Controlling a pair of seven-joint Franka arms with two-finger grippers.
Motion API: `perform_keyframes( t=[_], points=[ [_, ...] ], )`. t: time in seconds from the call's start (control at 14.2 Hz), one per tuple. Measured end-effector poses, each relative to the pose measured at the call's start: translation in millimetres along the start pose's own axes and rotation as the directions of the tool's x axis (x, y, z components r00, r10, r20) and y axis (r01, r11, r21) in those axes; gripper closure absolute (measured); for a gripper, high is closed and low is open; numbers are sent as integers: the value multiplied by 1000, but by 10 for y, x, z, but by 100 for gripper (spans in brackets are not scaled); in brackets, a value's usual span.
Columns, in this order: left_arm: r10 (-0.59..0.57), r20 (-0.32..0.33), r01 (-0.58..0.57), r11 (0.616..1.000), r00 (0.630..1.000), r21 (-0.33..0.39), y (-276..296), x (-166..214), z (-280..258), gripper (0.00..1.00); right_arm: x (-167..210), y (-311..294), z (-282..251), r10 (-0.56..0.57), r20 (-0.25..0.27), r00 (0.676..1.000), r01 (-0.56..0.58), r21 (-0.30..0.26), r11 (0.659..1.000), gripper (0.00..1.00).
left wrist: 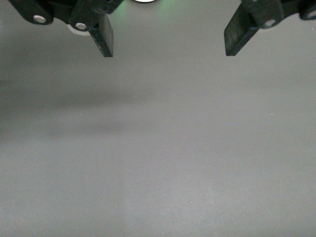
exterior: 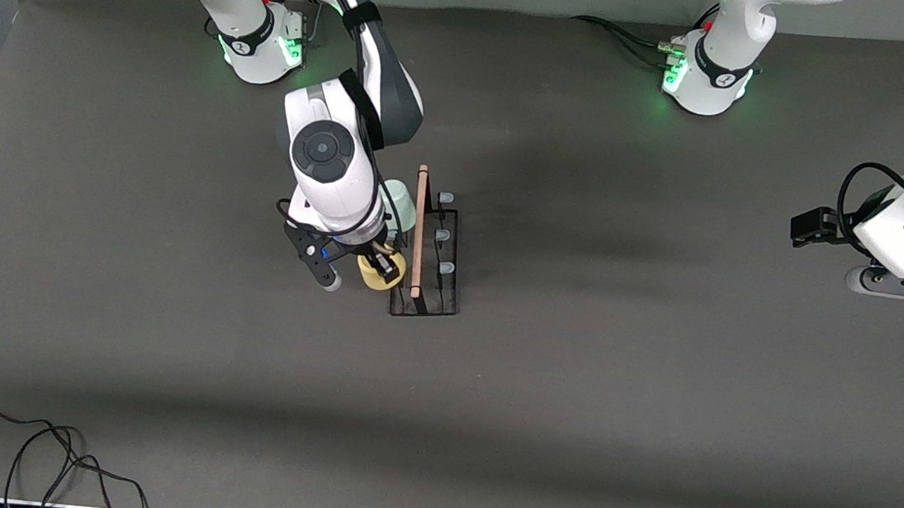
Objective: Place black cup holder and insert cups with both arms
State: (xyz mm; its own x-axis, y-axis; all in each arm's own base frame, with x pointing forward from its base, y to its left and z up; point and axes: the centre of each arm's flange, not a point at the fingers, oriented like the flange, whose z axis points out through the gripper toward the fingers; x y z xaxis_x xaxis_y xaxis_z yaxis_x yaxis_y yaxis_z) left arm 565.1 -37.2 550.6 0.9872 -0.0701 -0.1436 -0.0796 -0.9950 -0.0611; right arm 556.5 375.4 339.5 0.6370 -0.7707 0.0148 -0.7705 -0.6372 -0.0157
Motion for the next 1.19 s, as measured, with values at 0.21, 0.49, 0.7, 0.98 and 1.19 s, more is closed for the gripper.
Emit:
perform_keyframes(
  t=[0.21,0.49,0.7,0.98,1.19],
  points=[
    [0,0,0,1000,1000,0,0,0,0,0,-61,-25,251,13,6,1000,-13,0,1000,34],
    [0,0,0,1000,1000,0,0,0,0,0,-92,-64,293,19,-1,1000,-19,8,1000,2],
    [0,0,0,1000,1000,0,0,0,0,0,-103,-124,-61,16,27,1000,-16,-10,1000,0],
    [0,0,0,1000,1000,0,0,0,0,0,41,-79,-1122,-13,86,996,15,-30,999,0],
    [0,0,0,1000,1000,0,0,1,0,0,368,233,-1796,-174,101,980,178,-31,984,0]
  ],
)
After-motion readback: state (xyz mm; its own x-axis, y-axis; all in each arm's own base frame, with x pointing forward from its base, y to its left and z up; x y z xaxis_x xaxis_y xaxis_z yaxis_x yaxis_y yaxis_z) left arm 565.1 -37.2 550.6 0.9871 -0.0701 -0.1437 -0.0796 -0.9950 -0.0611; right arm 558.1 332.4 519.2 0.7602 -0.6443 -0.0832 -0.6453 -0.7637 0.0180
